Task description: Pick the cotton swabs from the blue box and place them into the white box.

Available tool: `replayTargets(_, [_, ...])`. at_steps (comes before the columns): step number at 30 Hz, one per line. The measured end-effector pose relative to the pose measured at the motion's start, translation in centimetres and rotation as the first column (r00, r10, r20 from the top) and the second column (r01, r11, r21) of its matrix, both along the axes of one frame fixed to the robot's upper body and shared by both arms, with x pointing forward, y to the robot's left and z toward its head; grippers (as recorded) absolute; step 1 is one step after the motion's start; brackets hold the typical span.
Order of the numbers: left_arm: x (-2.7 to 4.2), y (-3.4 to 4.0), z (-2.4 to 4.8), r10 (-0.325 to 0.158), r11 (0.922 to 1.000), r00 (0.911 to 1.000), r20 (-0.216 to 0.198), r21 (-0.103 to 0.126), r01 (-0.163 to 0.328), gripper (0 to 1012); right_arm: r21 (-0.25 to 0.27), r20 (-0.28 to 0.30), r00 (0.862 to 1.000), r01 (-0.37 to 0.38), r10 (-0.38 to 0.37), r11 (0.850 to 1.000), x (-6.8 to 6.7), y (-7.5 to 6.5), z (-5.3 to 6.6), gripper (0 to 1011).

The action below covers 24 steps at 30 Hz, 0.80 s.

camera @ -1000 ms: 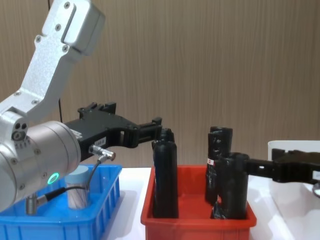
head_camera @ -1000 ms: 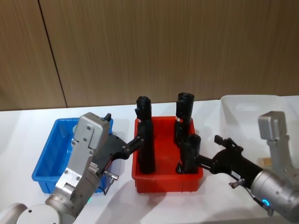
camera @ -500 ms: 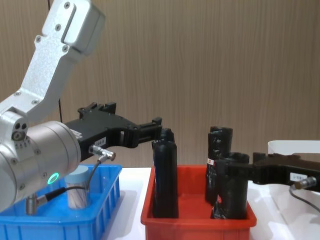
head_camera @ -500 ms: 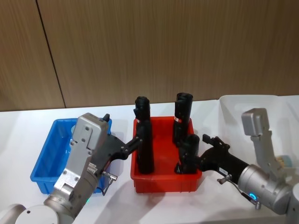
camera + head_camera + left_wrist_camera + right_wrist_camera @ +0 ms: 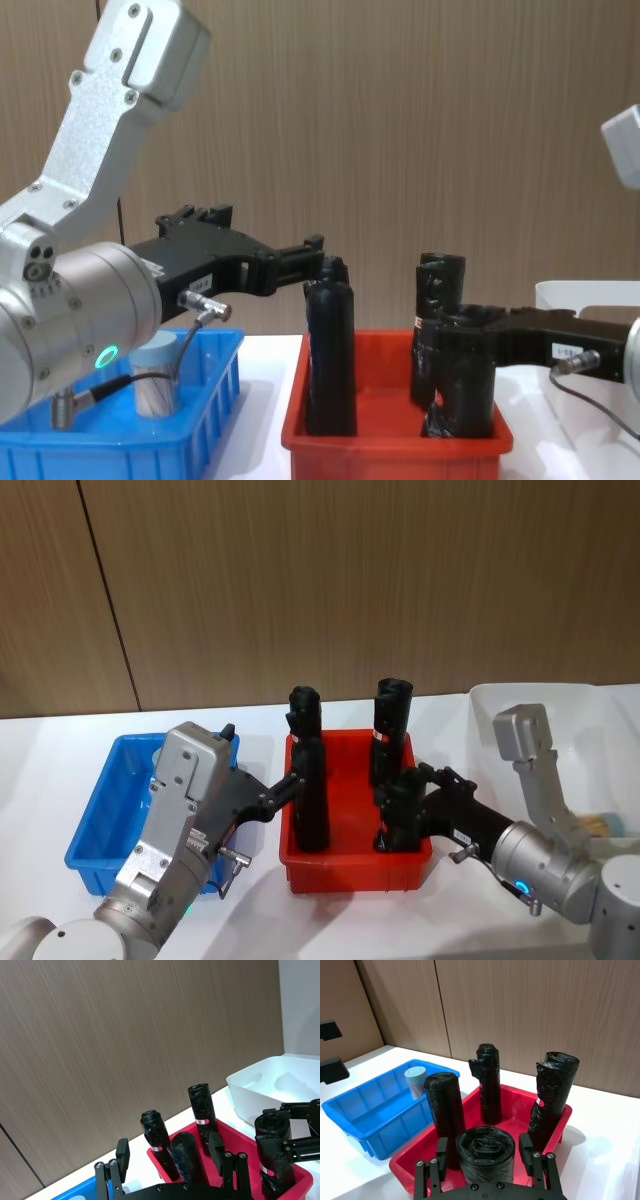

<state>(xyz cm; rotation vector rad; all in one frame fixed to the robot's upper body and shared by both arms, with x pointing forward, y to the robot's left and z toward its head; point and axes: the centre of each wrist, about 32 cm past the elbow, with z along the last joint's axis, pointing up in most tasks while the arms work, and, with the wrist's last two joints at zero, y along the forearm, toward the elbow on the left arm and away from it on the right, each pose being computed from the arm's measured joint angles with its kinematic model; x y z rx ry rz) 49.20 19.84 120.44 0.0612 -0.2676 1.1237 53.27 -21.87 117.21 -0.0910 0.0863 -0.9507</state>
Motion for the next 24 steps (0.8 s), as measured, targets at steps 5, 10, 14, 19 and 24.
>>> replayTargets(5, [0.00, 0.00, 0.00, 0.000, 1.0000, 1.0000, 0.000, 0.000, 0.000, 1004, -0.002, -0.001, 1.000, 0.003, -0.003, 1.000, 0.3, 0.2, 0.0, 783])
replayTargets(10, [0.00, 0.00, 0.00, 0.000, 1.0000, 1.0000, 0.000, 0.000, 0.000, 1004, -0.002, 0.000, 1.000, 0.003, -0.003, 1.000, 0.4, 0.3, 0.1, 624])
replayTargets(14, [0.00, 0.00, 0.00, 0.000, 1.0000, 1.0000, 0.000, 0.000, 0.000, 1004, -0.001, 0.003, 1.000, 0.003, -0.003, 1.000, 0.4, 0.3, 0.2, 543])
replayTargets(19, [0.00, 0.00, 0.00, 0.000, 1.0000, 1.0000, 0.000, 0.000, 0.000, 1004, 0.006, 0.012, 1.000, 0.003, -0.003, 1.000, 0.2, 0.4, 0.6, 508])
replayTargets(24, [0.00, 0.00, 0.00, 0.000, 1.0000, 1.0000, 0.000, 0.000, 0.000, 1004, 0.010, 0.028, 1.000, 0.001, -0.002, 1.000, 0.0, 0.5, 1.1, 476])
